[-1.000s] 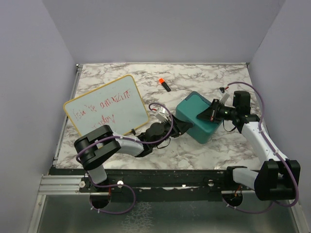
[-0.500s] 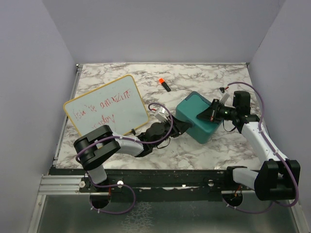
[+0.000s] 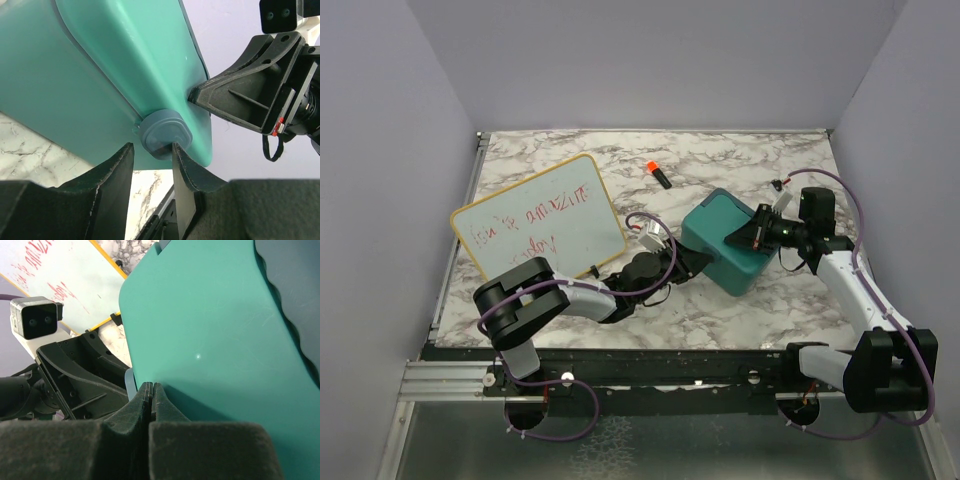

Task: Organize the medicine kit
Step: Close the medicine box at the center of the board.

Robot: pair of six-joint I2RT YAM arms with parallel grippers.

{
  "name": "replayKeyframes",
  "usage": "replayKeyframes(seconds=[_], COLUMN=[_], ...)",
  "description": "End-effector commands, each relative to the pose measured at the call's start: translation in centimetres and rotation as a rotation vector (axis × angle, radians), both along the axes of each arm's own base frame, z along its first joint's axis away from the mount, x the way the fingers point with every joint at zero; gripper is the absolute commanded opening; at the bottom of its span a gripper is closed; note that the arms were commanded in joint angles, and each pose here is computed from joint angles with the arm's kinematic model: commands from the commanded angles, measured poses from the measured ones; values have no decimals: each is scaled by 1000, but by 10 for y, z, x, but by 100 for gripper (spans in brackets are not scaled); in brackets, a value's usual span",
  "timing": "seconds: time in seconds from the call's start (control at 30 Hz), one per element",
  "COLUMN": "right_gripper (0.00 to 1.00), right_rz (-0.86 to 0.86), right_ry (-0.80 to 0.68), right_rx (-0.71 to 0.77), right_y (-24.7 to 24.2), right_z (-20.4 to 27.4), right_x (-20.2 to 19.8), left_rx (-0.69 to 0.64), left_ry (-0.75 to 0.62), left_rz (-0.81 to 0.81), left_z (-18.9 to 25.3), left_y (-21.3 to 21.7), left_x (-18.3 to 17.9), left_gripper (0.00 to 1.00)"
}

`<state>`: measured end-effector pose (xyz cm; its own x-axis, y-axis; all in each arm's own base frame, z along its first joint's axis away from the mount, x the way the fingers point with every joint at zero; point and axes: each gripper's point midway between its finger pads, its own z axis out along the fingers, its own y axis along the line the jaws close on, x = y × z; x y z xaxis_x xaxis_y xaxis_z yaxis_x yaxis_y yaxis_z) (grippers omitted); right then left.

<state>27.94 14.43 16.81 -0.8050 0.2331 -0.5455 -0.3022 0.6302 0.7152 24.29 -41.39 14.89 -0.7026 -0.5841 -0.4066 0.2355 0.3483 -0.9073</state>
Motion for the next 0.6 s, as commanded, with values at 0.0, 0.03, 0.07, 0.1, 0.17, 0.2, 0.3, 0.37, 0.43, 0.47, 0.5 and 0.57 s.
replayKeyframes(seconds=[0.0,0.03,0.07,0.1,0.17,0.2,0.3,0.37,0.43,0.47,0.5,0.57], right_gripper=[1,1,1,1,1,1,1,1,1,1,1,1], right_rz=[-19,-19,-19,-19,-19,-19,-20,-19,-19,-19,-19,-19], right_ry=[164,162,164,162,164,163,160,163,163,163,163,164], right_rx=[-62,-62,-62,-62,-62,-62,-62,-63,-63,-64,-63,-63], right_y=[-6,-6,-6,-6,-6,-6,-6,-6,-6,-6,-6,-6], right_z=[-45,-45,-45,-44,-45,-45,-44,-44,-45,-45,-44,-45], right_x=[-21,-21,-21,-21,-21,-21,-20,-21,-21,-21,-21,-21], left_rx=[19,22,25,26,34,39,51,59,68,73,77,84], left_ry=[7,10,14,16,19,22,34,38,41,42,45,50], left_rz=[19,19,19,20,21,21,20,22,25,25,27,26], left_z=[-5,-6,-8,-8,-10,-12,-16,-18,-20,-21,-22,-24], left_y=[-3,-3,-3,-3,-2,-2,-1,0,2,2,2,3], left_x=[4,4,3,3,3,3,2,2,2,2,2,1], left_gripper=[37,37,37,37,36,36,36,36,35,35,35,35])
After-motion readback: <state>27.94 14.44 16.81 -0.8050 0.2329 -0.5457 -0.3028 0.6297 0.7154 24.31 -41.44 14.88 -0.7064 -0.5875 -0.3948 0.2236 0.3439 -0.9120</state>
